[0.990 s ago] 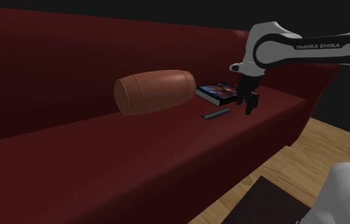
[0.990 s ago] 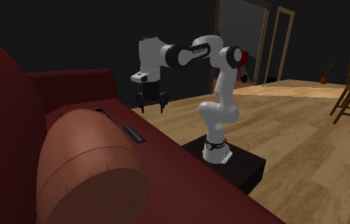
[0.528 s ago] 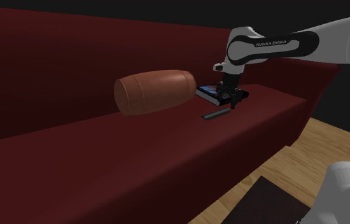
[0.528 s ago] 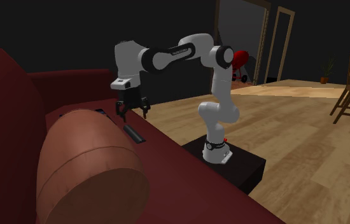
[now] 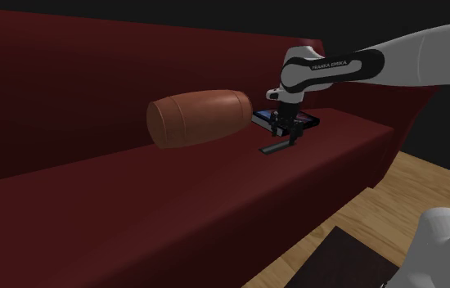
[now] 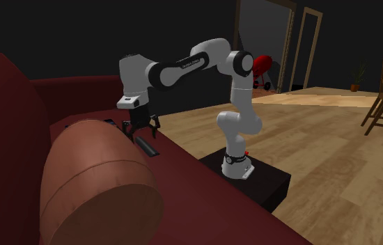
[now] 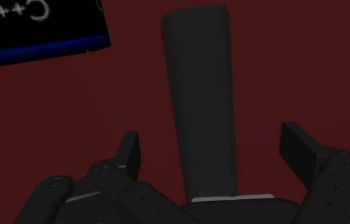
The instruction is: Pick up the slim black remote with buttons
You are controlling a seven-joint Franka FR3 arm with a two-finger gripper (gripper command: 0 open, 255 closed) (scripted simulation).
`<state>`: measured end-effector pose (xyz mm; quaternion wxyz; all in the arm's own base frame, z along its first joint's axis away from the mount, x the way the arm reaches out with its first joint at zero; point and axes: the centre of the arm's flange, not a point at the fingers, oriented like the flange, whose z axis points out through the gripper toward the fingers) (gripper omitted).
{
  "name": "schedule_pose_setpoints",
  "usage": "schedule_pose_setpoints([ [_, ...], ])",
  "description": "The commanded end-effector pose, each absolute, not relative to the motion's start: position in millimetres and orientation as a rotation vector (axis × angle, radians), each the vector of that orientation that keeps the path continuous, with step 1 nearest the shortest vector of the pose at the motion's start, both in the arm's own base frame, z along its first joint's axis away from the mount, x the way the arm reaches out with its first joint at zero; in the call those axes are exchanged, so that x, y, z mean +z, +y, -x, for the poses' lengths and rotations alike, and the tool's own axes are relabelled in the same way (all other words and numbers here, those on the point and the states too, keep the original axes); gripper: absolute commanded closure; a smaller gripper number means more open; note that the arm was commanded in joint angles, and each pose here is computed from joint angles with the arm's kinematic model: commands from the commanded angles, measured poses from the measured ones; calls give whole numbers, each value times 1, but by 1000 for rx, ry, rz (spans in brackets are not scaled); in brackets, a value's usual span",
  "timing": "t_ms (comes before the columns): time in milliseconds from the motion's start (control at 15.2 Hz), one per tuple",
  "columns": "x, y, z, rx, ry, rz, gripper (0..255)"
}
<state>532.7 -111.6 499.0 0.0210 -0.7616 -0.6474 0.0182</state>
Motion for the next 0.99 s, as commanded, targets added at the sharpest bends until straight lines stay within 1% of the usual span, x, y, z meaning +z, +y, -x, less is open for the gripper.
schedule_pose_setpoints([
  [0,486,-111,-532,56,-2008,2361,0],
  [132,486,-111,-532,56,-2008,2361,0],
  [198,486,-111,-531,56,-2008,2361,255],
  [792,486,-111,-532,56,-2008,2361,255],
  [924,497,-111,-532,56,-2008,2361,255],
])
